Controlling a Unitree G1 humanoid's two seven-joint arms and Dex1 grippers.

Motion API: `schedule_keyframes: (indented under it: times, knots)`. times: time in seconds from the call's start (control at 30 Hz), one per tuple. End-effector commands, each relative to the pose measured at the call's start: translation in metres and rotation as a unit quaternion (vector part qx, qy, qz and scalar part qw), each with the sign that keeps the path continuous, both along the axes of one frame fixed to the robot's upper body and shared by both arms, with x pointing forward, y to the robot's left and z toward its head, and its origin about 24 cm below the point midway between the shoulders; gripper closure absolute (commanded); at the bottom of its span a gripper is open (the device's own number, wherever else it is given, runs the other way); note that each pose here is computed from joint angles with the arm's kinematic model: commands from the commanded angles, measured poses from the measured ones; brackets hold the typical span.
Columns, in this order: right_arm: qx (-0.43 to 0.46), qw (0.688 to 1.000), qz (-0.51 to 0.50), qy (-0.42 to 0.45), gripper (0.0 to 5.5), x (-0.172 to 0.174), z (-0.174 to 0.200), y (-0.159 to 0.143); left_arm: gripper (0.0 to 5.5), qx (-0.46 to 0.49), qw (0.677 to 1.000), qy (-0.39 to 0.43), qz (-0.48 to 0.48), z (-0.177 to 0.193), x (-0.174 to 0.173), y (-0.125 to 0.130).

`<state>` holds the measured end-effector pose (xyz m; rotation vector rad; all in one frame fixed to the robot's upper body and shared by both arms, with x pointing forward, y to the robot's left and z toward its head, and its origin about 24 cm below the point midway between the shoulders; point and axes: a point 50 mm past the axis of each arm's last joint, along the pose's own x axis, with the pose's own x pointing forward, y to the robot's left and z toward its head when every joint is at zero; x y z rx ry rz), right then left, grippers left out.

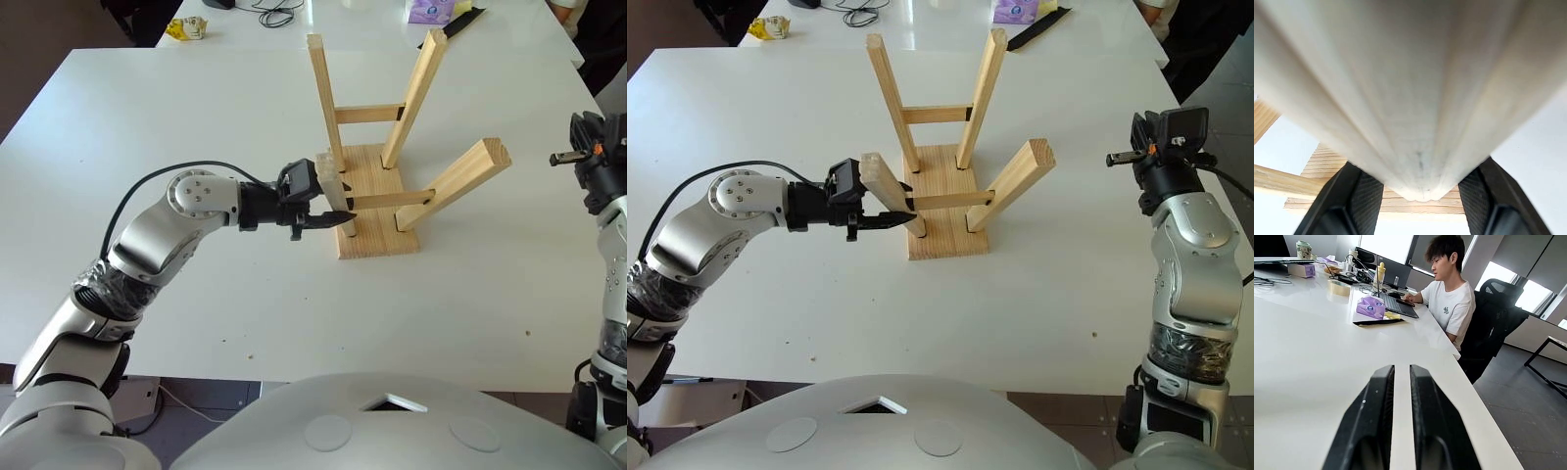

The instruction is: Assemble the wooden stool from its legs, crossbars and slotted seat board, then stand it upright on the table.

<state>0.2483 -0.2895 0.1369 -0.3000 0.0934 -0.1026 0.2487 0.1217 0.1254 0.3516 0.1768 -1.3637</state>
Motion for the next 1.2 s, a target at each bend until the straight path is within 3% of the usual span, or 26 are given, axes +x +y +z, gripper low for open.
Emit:
schedule_keyframes:
  times: [0.03,0.17,0.27,0.6,0.97,1.2]
  knots:
    - [0.074,0.992,0.095,0.02,4.95,0.008,-0.014,0.066,3.44,0.186,0.968,0.158,0.051,-0.081,-0.025,0.032]
    - [0.14,0.945,0.295,-0.005,4.95,-0.017,0.01,0.159,3.44,0.188,0.969,0.153,0.036,-0.079,-0.022,0.026]
    - [0.146,0.924,0.353,-0.022,4.95,-0.031,0.027,0.179,3.44,0.188,0.971,0.149,0.024,-0.076,-0.019,0.02]
    - [0.037,0.972,0.233,0.013,4.95,-0.004,0.008,0.13,3.44,0.182,0.971,0.152,0.027,-0.08,-0.023,0.019]
    - [-0.057,0.974,0.205,0.081,4.95,0.001,-0.014,0.077,3.44,0.129,0.976,0.168,0.045,-0.061,-0.03,0.02]
    - [-0.055,0.969,0.226,0.081,4.98,-0.004,-0.019,0.084,2.16,0.118,0.97,0.195,0.088,-0.059,-0.027,0.018]
